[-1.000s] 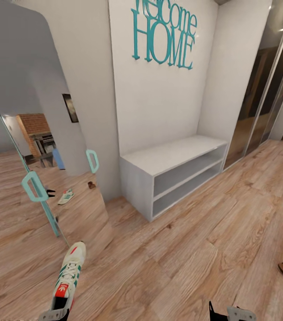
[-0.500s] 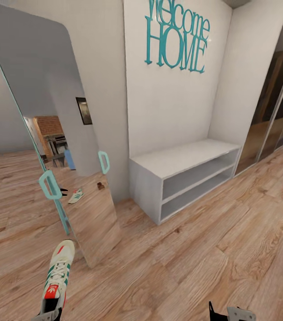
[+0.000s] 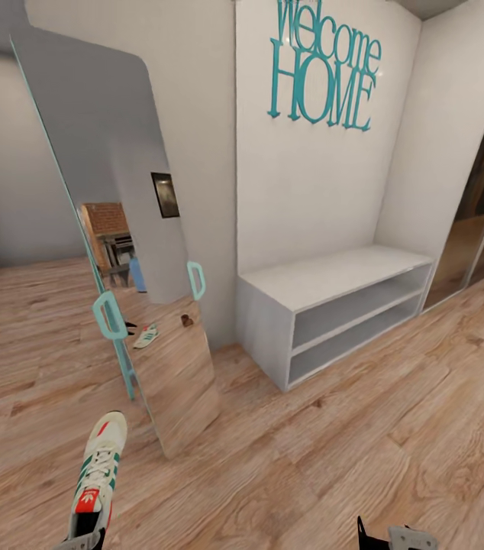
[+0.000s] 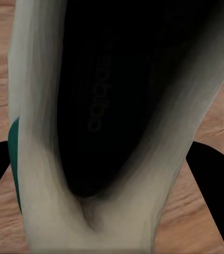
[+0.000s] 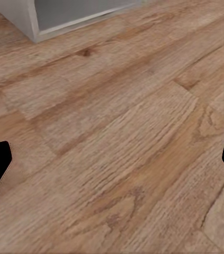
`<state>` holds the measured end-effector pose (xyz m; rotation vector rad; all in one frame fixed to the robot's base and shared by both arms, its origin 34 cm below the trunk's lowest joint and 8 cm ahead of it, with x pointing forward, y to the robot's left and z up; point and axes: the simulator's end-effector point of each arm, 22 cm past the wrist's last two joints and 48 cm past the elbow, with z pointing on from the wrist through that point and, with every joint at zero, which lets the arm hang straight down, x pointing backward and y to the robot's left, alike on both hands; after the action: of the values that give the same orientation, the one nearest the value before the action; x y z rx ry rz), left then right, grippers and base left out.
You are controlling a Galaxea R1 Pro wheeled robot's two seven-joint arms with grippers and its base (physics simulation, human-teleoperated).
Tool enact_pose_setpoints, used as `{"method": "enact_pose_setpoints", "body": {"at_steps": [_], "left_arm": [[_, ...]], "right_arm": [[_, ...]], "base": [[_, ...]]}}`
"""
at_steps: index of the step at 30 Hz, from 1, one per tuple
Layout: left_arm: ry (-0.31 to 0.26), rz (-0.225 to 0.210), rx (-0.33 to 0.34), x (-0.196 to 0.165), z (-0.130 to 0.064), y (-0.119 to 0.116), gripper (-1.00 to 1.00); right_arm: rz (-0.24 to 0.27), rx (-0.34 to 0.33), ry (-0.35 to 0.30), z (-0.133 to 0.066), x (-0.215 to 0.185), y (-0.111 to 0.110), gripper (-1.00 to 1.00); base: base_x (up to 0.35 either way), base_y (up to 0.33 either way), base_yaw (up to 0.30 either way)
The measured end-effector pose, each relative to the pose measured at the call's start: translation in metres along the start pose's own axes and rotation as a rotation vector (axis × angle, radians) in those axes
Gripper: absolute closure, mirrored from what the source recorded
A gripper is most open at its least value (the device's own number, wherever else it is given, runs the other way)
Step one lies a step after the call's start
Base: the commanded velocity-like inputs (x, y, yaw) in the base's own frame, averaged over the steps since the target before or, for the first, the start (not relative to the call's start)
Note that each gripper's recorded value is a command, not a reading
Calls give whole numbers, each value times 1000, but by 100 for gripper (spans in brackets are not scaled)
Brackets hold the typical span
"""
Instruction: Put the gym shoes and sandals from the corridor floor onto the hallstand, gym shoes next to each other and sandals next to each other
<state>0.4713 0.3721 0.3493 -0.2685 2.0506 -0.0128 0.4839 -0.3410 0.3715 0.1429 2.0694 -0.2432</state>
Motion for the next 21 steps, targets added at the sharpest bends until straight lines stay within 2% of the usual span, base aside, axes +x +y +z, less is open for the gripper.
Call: {"method": "enact_pose_setpoints", "body": {"at_steps": [21], "left_arm": [[-30,-4,3,-13,0,-1,100]], "right_arm": [[6,0,-26,0,-12,0,-100]], "base": [[0,0,166]]}}
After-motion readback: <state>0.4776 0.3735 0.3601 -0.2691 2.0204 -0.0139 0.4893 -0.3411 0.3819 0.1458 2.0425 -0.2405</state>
